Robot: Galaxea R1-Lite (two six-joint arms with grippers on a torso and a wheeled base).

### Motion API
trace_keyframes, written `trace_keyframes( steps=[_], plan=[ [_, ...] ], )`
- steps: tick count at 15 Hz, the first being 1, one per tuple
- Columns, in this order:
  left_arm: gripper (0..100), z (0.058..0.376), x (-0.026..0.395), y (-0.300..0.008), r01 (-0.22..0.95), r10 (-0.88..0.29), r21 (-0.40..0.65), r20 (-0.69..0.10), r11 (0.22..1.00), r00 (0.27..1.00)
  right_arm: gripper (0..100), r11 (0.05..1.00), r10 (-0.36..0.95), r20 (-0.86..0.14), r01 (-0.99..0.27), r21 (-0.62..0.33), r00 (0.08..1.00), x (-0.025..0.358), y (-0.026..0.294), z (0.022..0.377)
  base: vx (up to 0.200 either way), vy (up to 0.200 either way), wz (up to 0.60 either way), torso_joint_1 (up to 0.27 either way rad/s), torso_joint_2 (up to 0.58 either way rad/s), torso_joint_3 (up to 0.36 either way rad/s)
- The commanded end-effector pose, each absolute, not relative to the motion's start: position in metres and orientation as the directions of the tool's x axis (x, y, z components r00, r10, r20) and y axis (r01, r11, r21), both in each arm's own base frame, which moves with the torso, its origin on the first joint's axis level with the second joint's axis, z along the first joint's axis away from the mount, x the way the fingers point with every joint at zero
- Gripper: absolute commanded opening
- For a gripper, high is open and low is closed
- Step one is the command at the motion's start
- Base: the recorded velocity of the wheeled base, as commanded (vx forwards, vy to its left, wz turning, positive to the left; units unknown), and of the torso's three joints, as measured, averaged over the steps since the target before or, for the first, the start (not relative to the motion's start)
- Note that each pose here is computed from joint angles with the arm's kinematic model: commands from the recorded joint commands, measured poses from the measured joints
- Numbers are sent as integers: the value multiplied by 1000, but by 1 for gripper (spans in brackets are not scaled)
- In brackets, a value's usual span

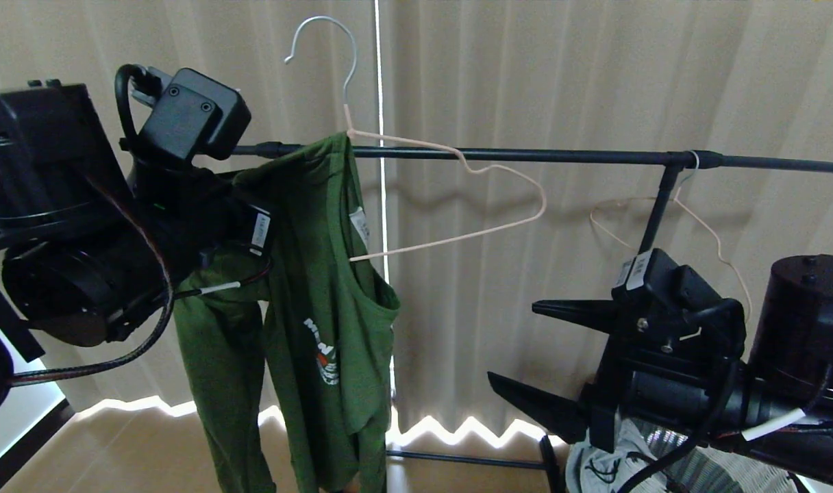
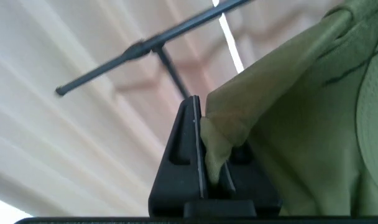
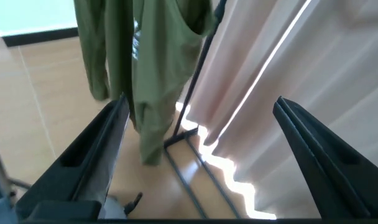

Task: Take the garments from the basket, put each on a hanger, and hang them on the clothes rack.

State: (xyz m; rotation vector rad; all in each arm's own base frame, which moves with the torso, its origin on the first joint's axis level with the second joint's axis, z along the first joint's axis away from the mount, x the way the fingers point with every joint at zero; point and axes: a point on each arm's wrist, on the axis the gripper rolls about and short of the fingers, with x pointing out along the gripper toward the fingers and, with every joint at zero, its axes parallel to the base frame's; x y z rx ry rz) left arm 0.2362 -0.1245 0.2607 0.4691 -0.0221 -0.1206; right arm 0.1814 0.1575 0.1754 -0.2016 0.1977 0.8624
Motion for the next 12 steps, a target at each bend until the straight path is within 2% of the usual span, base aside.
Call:
trace_keyframes(
  steps=[1, 3, 5, 8, 12],
  plan=[
    [0, 258, 237, -130, 132, -142, 454, -13, 881, 990, 100, 630, 729, -274, -771, -90, 627, 191, 167, 163, 0, 0, 0, 0, 0, 0],
    [0, 261, 234, -134, 142, -157, 451, -3, 881, 988, 100, 630, 734, -249, -771, -96, 631, 197, 173, 159, 0, 0, 0, 0, 0, 0],
    [0, 265, 230, -139, 194, -221, 434, 10, 880, 975, 100, 639, 731, -228, -762, -105, 644, 208, 188, 151, 0, 0, 0, 0, 0, 0],
    [0, 265, 227, -143, 225, -253, 427, 10, 876, 967, 100, 678, 710, -197, -732, -67, 676, 223, 201, 151, 0, 0, 0, 0, 0, 0],
    [0, 266, 218, -151, 259, -293, 425, 16, 867, 956, 100, 701, 685, -213, -710, -65, 696, 236, 210, 143, 0, 0, 0, 0, 0, 0]
  ],
)
